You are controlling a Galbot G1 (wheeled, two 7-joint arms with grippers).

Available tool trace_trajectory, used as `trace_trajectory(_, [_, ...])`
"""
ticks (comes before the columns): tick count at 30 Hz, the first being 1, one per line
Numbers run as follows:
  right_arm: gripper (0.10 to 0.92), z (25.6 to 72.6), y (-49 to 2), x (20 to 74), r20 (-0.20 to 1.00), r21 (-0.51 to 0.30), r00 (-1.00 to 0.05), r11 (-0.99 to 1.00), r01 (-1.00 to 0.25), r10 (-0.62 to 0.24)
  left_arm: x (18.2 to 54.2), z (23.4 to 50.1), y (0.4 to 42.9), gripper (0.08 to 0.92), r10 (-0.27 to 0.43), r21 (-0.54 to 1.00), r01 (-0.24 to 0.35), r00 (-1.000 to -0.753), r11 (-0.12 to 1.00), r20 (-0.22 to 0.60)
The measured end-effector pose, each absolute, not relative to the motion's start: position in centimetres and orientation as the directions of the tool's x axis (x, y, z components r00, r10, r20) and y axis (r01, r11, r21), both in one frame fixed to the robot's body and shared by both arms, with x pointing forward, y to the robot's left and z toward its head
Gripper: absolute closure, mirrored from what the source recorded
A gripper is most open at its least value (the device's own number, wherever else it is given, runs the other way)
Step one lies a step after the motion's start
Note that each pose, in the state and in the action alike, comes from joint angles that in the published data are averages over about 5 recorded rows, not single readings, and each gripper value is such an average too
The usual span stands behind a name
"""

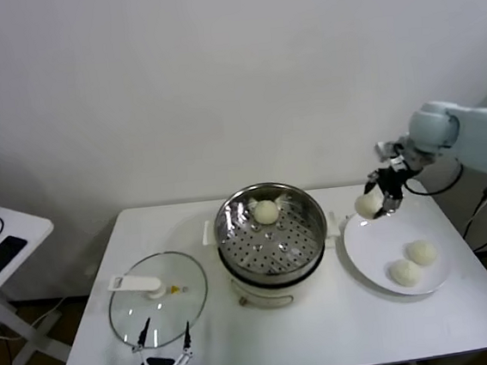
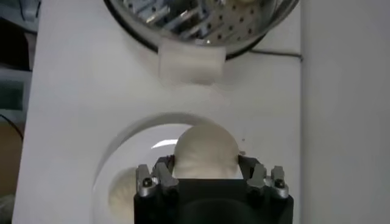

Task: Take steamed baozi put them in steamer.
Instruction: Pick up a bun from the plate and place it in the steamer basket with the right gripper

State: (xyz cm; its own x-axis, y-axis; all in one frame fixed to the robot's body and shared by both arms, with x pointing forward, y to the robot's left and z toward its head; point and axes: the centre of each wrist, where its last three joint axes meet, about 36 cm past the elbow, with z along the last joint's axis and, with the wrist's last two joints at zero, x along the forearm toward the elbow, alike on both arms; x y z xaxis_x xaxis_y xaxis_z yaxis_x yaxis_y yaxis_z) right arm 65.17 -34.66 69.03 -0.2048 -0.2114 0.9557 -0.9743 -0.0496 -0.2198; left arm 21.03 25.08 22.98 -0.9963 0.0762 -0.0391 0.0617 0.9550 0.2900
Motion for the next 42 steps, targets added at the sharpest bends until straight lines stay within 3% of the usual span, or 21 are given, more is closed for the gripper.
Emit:
trace_trajectory(8, [0.327, 74.7, -26.8, 63.6, 0.924, -0.259, -0.219, -0.092, -0.961, -0.314, 21.0, 23.4, 25.2, 0.177, 0.079, 0.293, 0.062, -0.996, 0.954, -0.046])
trace_trajectory(15, [0.327, 75.7, -19.2, 63.4, 0.912, -0.276, -0.213, -0.141, -0.951, -0.35, 21.3, 23.9, 25.6, 0.177, 0.071, 0.297, 0.051, -0.996, 0.954, -0.059])
trace_trajectory(27, [0.327, 69.4, -9.9, 64.8, 0.932, -0.231, -0.15, -0.222, -0.947, -0.33, 21.5, 24.1, 25.4, 0.177, 0.065, 0.289, 0.043, -0.996, 0.956, -0.067])
trace_trajectory(42, [0.325, 60.9, -6.9, 66.0, 0.954, -0.197, -0.124, -0.258, -0.946, -0.274, 21.7, 23.5, 25.5, 0.177, 0.056, 0.286, 0.037, -0.997, 0.958, -0.058])
